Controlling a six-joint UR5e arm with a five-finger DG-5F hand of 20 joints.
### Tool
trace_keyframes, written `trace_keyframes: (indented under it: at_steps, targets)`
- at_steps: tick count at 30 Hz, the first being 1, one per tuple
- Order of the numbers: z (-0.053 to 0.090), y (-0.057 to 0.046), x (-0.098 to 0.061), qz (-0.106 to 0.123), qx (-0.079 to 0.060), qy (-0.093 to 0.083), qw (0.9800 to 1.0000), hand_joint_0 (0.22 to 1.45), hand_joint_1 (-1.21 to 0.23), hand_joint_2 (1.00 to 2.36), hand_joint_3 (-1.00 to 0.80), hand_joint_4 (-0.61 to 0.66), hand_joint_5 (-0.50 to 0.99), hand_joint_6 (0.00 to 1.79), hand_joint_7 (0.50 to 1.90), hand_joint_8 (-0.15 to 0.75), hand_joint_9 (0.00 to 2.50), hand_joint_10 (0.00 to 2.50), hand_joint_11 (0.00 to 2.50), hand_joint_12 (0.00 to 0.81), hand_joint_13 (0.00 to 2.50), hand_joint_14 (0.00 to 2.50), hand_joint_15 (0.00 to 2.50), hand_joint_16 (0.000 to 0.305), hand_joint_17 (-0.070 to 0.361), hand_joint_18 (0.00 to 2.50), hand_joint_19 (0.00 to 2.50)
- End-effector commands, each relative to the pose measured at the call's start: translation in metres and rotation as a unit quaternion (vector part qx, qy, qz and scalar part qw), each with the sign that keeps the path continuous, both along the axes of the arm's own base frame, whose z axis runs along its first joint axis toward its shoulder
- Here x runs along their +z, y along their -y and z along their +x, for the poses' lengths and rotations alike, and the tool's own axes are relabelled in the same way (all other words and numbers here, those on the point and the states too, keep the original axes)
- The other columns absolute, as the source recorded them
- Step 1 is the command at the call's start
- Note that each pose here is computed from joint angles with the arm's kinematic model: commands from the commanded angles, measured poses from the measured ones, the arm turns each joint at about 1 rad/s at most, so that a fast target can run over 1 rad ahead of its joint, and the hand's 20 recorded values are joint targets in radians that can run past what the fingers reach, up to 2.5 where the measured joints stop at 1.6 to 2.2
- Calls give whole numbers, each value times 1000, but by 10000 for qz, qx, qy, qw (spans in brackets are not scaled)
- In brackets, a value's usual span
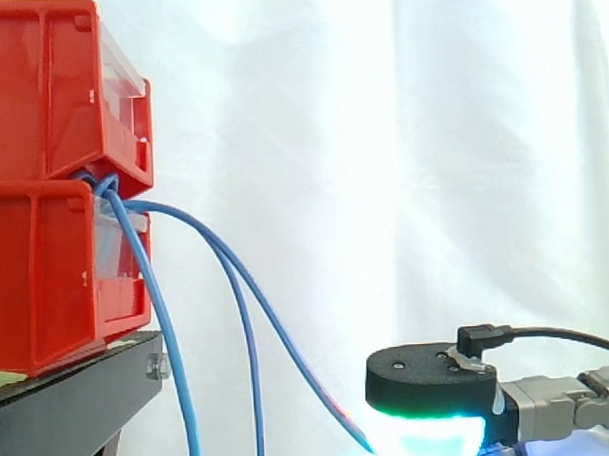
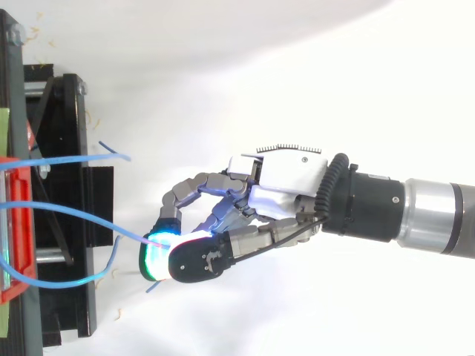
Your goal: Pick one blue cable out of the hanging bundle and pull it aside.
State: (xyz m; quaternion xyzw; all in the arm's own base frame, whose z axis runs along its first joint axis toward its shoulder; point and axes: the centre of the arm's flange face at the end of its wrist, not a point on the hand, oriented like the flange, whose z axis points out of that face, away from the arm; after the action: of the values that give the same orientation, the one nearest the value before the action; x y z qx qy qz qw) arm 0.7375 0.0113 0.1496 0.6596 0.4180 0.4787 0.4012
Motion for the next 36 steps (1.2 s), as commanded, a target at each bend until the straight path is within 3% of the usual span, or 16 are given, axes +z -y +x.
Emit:
trace_keyframes:
  at_steps: [1,36]
  targets:
    - [0,0,0,0,1,0,10000,467,-798,1490,-16,-118,-1,849,1092,268,955,0,47,473,816,15,439,77,174,643,608]
    - [0,0,-1,-3,-6,-7,10000,484,-803,1398,-5,-110,-5,848,1090,268,942,0,51,472,810,17,436,77,174,651,619]
